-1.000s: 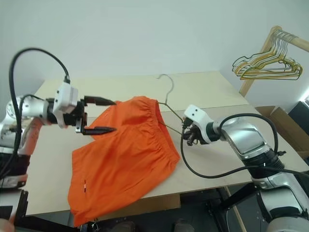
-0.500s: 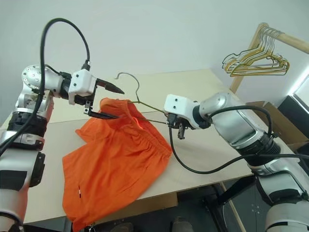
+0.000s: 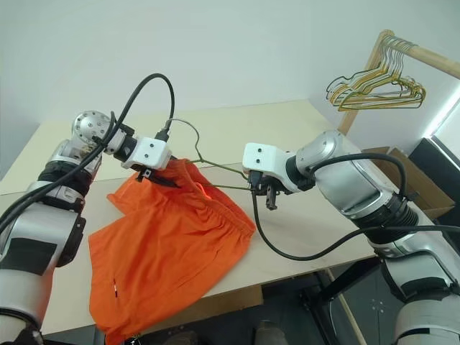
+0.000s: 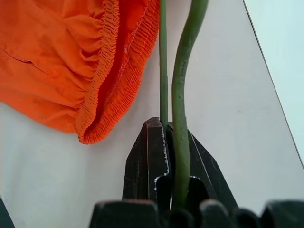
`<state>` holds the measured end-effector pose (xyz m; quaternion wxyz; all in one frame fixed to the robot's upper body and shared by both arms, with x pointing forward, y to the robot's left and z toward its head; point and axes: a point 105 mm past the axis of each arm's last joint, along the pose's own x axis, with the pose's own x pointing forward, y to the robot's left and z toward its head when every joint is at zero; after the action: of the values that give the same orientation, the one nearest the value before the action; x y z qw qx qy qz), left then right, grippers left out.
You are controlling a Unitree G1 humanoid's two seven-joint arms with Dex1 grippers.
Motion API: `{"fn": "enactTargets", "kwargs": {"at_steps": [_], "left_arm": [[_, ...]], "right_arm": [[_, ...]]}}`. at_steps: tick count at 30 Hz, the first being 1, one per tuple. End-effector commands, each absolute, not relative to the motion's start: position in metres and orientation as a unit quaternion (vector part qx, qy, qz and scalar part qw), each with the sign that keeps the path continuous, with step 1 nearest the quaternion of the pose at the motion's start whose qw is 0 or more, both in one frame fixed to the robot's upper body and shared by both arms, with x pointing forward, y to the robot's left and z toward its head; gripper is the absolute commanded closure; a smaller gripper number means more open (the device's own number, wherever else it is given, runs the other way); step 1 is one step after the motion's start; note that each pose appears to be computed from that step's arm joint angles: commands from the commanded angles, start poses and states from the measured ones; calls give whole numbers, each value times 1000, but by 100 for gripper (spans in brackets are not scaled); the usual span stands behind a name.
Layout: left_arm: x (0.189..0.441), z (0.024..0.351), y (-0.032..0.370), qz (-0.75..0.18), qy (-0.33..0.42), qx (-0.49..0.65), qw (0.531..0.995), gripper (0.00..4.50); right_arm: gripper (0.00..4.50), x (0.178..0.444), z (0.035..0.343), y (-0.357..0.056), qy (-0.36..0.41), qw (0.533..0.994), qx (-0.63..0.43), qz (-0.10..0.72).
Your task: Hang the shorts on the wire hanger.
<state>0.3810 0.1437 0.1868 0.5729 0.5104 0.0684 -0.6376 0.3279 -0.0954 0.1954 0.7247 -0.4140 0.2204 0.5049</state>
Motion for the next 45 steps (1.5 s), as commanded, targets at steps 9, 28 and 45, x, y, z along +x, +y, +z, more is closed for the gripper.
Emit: {"fn": "enactTargets", "kwargs": {"at_steps": [9, 28, 45], "left_arm": [[386, 207, 139, -626, 38, 496, 601, 448], [379, 201, 158, -632, 74, 415, 650, 450], [374, 202, 153, -646, 72, 382, 657, 450]], "right_arm": [[423, 327, 215, -90, 185, 730, -425, 502], [5, 303, 262, -186, 151, 887, -241, 363], [5, 269, 89, -140, 238, 887, 58, 391]]}}
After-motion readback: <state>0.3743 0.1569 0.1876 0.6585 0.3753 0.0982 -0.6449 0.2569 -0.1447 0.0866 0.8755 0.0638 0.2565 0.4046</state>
